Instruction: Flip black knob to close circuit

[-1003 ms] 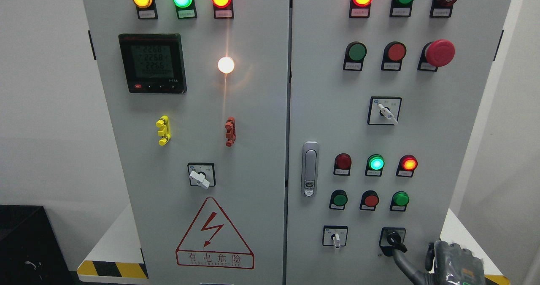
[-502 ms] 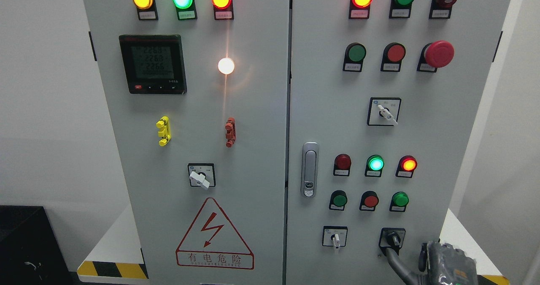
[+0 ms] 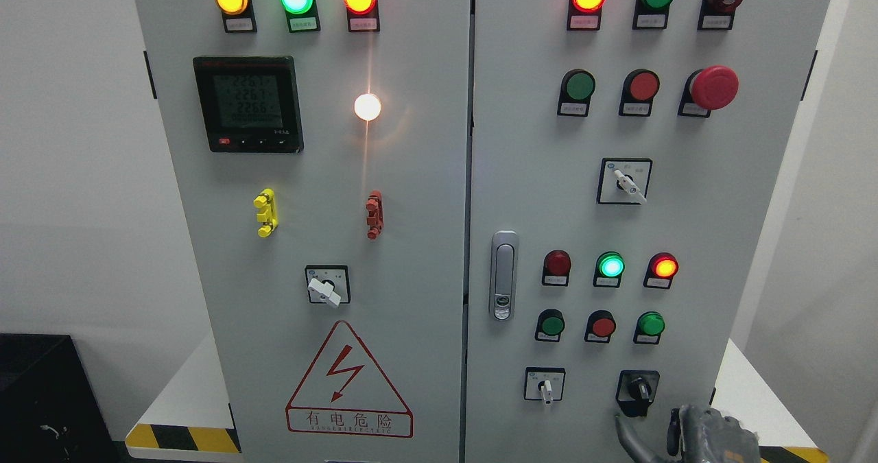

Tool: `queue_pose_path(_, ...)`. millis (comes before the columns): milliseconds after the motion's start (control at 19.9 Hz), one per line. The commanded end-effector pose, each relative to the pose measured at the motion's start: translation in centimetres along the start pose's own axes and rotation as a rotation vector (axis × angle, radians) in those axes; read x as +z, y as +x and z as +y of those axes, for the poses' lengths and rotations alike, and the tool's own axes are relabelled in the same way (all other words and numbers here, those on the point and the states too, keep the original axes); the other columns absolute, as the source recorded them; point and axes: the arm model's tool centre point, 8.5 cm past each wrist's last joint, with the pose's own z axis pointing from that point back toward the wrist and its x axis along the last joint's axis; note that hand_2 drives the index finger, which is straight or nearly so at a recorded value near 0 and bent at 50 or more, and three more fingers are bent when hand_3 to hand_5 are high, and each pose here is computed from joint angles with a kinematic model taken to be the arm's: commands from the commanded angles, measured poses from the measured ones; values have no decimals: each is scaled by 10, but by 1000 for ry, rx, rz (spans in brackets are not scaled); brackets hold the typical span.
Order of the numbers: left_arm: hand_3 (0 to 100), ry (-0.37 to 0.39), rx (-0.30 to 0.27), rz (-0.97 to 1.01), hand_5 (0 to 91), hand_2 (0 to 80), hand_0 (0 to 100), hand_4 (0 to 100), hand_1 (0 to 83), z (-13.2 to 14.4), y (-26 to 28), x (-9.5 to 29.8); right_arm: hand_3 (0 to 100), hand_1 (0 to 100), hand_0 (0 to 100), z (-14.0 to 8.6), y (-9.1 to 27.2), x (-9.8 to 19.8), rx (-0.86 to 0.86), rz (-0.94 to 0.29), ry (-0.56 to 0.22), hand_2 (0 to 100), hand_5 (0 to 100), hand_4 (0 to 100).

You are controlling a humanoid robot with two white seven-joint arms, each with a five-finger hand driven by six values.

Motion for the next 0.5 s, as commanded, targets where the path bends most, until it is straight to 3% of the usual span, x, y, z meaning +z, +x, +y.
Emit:
queue_pose_path(0,0,-4,3,-7,0,0,120,0,556,-2,-4,0,1000,59,0,-11,14,25,-59,-51,-22,877,1000,939)
queue_pose_path(452,0,-4,2,-7,0,0,120,0,556,-2,-4,0,992,77,0,-17,17,73,-338,-66,-56,799,995,896)
